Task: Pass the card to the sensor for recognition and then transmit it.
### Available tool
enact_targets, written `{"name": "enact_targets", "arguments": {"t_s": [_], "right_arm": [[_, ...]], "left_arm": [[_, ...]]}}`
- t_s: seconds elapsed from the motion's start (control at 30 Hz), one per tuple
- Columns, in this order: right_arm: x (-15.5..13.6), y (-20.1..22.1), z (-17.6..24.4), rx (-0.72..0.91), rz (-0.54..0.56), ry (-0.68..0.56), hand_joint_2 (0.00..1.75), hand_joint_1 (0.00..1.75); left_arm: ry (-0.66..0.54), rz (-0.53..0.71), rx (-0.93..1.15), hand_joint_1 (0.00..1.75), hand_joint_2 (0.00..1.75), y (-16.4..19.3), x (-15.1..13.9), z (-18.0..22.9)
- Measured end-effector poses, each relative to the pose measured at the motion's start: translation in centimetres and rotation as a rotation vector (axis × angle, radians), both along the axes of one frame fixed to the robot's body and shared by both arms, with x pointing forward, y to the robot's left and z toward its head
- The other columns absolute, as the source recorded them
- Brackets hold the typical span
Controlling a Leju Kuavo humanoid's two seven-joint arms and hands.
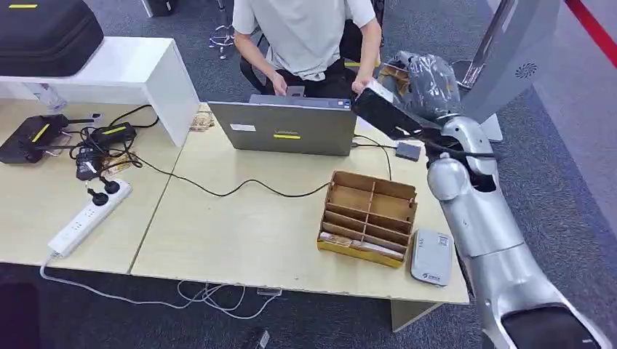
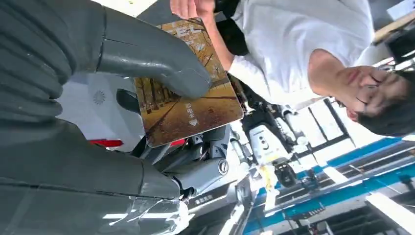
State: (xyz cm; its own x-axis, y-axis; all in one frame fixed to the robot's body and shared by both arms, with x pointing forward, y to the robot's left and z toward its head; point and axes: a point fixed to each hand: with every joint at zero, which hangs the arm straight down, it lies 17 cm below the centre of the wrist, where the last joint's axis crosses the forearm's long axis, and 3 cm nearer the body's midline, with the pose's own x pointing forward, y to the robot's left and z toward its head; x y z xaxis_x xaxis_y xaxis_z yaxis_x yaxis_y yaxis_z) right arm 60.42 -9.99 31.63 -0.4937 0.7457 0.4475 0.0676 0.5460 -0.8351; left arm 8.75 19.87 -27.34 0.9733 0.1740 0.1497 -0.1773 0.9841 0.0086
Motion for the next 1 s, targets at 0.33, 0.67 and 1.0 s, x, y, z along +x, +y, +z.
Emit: {"name": "enact_targets", "arguments": {"t_s": [0.33, 0.67, 1.0], "right_arm": [[2.5, 2.0, -3.6, -0.064, -0.100, 0.175, 1.75, 1.75], [1.7, 4.5, -5.5, -0.079, -0.067, 0.226, 1.75, 0.00], [1.7, 4.4, -6.2, -0.077, -0.068, 0.241, 1.75, 0.00]], "left_arm": [[-0.015, -0.086, 0.003, 0.00, 1.75, -0.3, 0.7, 0.2], [-0.005, -0.091, -0.040, 0.00, 1.75, -1.2, 0.6, 0.3], [0.033, -0.078, -0.036, 0.00, 1.75, -1.0, 0.0, 0.1]]}}
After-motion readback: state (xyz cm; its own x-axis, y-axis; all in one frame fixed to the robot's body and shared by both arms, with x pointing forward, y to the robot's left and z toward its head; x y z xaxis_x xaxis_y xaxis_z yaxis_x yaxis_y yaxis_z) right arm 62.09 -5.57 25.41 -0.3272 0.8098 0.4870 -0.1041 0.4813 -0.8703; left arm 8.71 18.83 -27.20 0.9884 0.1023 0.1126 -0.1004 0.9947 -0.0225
